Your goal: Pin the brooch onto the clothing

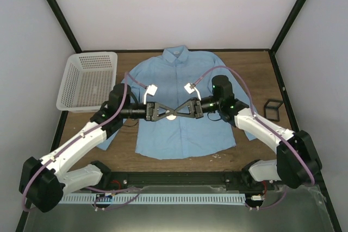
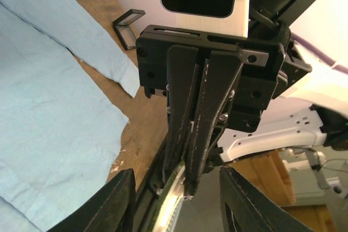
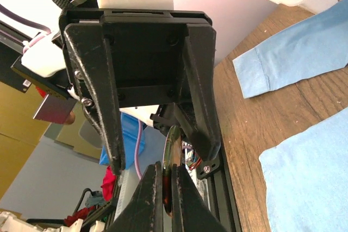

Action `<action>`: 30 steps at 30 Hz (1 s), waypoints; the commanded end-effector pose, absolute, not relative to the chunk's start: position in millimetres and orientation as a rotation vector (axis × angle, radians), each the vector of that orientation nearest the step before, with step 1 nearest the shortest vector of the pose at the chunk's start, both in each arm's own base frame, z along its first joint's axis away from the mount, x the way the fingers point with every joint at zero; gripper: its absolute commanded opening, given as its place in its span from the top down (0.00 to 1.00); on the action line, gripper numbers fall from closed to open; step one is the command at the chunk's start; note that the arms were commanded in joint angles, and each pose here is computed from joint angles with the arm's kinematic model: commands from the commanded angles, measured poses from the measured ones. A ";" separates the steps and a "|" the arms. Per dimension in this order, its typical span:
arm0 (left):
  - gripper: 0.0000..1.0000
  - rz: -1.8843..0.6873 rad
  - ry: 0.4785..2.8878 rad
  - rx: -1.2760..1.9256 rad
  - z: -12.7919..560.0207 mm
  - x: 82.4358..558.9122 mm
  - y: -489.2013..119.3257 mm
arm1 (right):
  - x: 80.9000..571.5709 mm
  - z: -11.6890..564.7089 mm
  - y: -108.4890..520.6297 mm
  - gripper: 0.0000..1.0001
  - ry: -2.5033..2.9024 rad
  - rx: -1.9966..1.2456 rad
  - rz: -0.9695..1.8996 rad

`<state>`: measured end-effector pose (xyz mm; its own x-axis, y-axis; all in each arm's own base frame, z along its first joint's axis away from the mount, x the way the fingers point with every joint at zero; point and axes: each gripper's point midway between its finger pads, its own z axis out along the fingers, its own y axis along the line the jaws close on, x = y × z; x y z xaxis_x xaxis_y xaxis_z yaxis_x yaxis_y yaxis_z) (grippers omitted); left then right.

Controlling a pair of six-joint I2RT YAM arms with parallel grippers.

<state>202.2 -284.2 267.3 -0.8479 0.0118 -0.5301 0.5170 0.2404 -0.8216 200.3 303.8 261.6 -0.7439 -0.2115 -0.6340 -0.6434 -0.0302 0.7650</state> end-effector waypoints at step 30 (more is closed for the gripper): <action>1.00 -1.734 2.028 0.248 287.3 210.3 -276.4 | 207.0 286.9 296.4 0.48 1.891 -0.776 1.764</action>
